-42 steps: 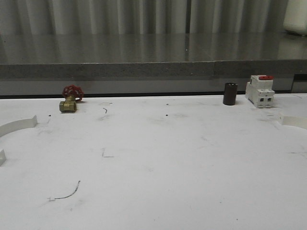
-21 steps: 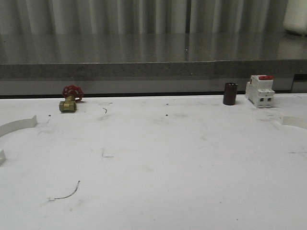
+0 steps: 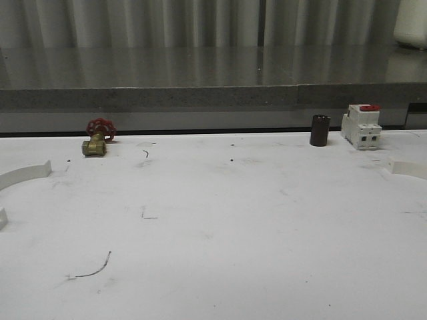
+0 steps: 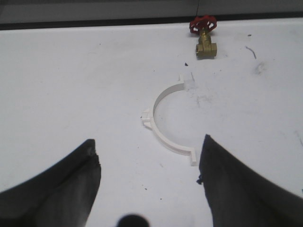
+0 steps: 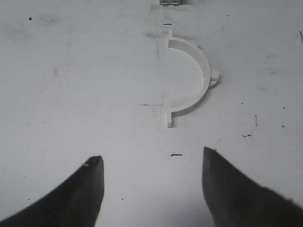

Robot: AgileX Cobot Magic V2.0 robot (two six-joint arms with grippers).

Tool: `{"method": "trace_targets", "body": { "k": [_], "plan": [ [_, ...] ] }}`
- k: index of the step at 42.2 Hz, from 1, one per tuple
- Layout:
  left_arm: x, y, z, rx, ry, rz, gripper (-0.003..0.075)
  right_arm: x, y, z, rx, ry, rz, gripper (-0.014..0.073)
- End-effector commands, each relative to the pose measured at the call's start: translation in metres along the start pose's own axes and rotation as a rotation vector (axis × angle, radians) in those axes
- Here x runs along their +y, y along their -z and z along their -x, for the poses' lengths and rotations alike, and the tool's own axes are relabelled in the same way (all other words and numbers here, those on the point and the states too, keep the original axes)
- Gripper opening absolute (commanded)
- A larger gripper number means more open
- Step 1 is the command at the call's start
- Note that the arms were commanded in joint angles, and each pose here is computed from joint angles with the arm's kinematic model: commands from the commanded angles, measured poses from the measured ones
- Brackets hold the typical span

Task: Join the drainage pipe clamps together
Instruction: 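Lower the left gripper onto the white clamp half and close on its end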

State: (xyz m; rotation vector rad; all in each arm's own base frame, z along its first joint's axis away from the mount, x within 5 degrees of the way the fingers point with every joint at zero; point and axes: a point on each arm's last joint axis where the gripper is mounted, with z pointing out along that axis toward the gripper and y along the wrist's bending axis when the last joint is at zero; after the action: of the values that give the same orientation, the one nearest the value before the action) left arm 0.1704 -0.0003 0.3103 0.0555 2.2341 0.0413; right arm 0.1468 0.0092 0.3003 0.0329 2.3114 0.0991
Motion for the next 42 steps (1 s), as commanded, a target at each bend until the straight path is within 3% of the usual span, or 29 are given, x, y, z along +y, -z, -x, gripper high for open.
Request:
{"method": "trace_targets", "body": {
  "k": [1,18,42],
  "plan": [
    [0.002,-0.010,0.026,-0.013,-0.034,0.016,0.0450,0.000,0.006,0.014,-0.092,0.008,-0.002,0.0488],
    [0.001,-0.108,0.063,0.222,-0.043,0.007,0.0449,0.000,0.006,0.014,-0.092,0.008,-0.002,0.0488],
    [-0.003,-0.220,0.039,0.474,-0.037,-0.013,0.0448,0.000,0.006,0.014,-0.092,0.008,-0.002,0.0488]
  ]
}}
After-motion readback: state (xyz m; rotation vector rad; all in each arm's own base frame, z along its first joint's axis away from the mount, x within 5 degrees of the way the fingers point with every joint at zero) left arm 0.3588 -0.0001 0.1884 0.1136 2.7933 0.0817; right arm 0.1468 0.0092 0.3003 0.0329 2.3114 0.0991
